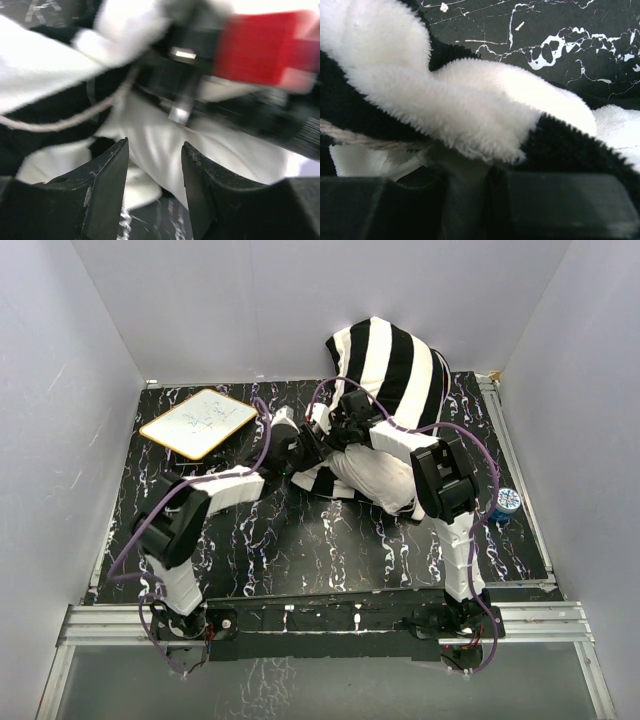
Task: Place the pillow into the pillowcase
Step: Stuff the pillow into the pillowcase.
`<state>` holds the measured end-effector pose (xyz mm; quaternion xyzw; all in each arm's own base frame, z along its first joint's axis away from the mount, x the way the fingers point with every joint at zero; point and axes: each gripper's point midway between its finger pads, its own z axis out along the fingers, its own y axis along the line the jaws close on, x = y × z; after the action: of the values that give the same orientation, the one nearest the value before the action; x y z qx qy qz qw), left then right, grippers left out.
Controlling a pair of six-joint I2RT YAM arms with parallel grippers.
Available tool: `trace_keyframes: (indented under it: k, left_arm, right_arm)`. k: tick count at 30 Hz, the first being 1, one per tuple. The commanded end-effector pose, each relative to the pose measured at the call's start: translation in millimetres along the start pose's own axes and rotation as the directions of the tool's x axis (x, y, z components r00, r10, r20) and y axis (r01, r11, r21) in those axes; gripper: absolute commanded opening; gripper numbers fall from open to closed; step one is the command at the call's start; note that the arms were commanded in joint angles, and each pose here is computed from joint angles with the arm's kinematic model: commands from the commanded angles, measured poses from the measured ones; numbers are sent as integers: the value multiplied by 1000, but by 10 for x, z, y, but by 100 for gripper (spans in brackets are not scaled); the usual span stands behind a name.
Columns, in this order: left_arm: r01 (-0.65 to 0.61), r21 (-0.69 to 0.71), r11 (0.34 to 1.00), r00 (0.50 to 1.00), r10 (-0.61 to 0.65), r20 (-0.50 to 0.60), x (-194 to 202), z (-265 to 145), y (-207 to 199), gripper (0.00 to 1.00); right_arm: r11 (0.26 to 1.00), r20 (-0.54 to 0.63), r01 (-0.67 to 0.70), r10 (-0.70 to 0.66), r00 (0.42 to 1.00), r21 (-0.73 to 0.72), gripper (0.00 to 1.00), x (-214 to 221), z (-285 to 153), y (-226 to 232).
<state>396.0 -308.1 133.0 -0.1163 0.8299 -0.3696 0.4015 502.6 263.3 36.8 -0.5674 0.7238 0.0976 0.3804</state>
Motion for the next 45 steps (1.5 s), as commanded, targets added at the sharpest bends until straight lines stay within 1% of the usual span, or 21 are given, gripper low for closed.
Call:
trace_keyframes:
  k: [1, 4, 7, 11, 15, 17, 20, 24, 25, 26, 29, 30, 31, 32, 35, 37, 40, 42, 45]
  left_arm:
    - [37, -170, 985, 996, -23, 81, -47, 338, 449, 42]
    - [43, -178, 983, 989, -16, 148, -85, 430, 569, 38]
    - [34, -186, 982, 982, 2, 189, -118, 529, 648, 39]
    - [51, -174, 983, 972, -9, 234, -174, 668, 661, 47]
    - [72, -154, 985, 971, -34, 236, -134, 752, 639, 50]
    - [71, -178, 981, 971, -27, 239, -118, 767, 661, 53]
    - [68, -207, 976, 973, -19, 228, -60, 819, 742, 56]
    - [49, -236, 971, 975, 4, 221, -21, 924, 839, 55]
    - [43, -241, 970, 976, 11, 219, -22, 947, 849, 52]
    - [35, -247, 968, 976, 20, 217, -25, 966, 856, 45]
    - [-1, -253, 967, 978, 54, 204, -57, 960, 889, 11]
    - [-7, -258, 966, 978, 60, 200, -77, 929, 924, 5]
    - [-10, -253, 967, 978, 62, 199, -106, 880, 949, 2]
    - [-17, -239, 971, 978, 65, 196, -117, 806, 998, 0]
    - [-57, -136, 989, 975, 84, 206, -300, 524, 817, 0]
    - [-88, -55, 995, 976, 97, 194, -408, 337, 598, 0]
    - [-111, 62, 992, 982, 100, 159, -497, 82, 276, 0]
    - [-95, 148, 984, 988, 75, 135, -535, -71, 67, 0]
    - [-47, 266, 963, 996, 26, 83, -521, -213, -163, 0]
  right_arm:
    - [960, -342, -259, 210, 916, -103, 12, 1382, 35, 489]
    - [954, -332, -277, 227, 916, -115, 11, 1361, 24, 487]
    - [951, -324, -285, 234, 917, -120, 11, 1337, 10, 477]
    - [950, -317, -287, 235, 919, -126, 11, 1308, -4, 479]
    - [947, -317, -292, 240, 918, -130, 11, 1309, -14, 493]
    - [948, -317, -293, 241, 917, -128, 11, 1312, -13, 492]
    - [946, -320, -298, 246, 915, -127, 11, 1317, -6, 498]
    - [945, -318, -302, 251, 914, -122, 11, 1313, -5, 488]
    - [946, -320, -301, 250, 914, -121, 11, 1314, -5, 488]
    - [947, -322, -301, 251, 913, -116, 11, 1320, -10, 478]
    - [949, -327, -300, 256, 910, -93, 11, 1336, -32, 420]
    - [950, -328, -302, 261, 908, -82, 11, 1349, -48, 384]
    - [951, -328, -303, 265, 907, -68, 11, 1357, -65, 342]
    - [952, -330, -300, 268, 905, -51, 10, 1371, -86, 293]
    - [963, -342, -267, 266, 901, 45, 9, 1433, -162, 75]
    - [965, -344, -223, 258, 903, 138, 8, 1459, -224, -120]
    - [947, -323, -150, 241, 915, 282, 8, 1400, -356, -438]
    - [923, -294, -110, 228, 928, 368, 8, 1287, -472, -654]
    - [914, -229, -110, 211, 950, 389, 8, 1093, -518, -764]
